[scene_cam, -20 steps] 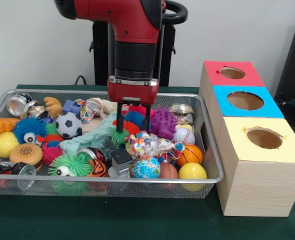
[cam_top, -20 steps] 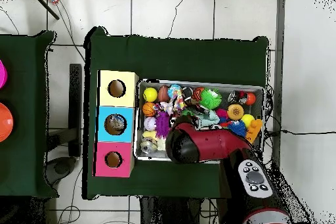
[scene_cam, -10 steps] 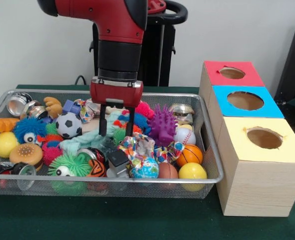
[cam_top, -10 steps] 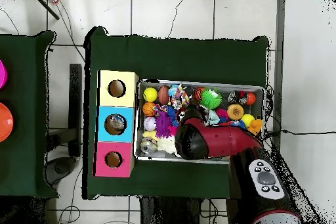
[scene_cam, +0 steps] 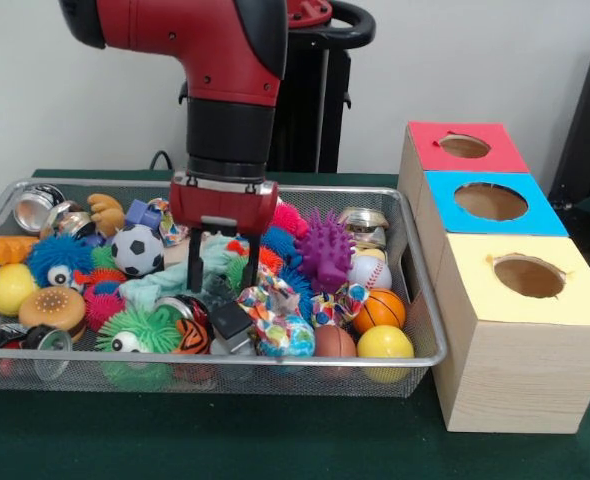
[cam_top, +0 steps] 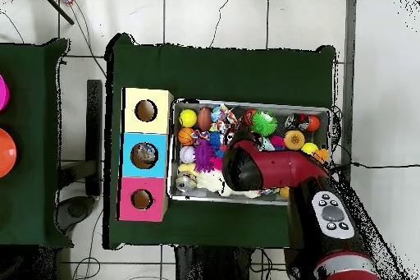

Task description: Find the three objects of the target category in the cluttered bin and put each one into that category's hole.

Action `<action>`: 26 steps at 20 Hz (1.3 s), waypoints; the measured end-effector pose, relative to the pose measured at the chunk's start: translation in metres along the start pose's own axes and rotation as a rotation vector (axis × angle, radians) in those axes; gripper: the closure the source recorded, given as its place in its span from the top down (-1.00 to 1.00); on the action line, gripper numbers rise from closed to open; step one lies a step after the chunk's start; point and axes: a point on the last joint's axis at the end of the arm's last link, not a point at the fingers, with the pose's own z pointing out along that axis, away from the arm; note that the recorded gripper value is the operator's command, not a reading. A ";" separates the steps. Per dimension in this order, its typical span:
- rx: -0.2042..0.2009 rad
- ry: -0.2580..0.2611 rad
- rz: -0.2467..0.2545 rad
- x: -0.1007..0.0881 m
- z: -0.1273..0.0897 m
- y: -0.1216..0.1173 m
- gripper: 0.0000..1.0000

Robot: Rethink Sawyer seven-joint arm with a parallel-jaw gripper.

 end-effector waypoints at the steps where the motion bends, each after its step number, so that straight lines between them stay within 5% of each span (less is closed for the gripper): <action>1: 0.003 0.002 -0.001 0.001 0.003 0.000 1.00; 6: 0.020 0.039 -0.014 0.012 0.026 0.000 1.00; 11: 0.055 0.138 -0.017 0.030 0.040 -0.007 1.00; 18: 0.094 0.351 0.067 0.051 0.040 -0.022 1.00; 26: 0.107 0.413 0.125 0.050 0.033 -0.042 1.00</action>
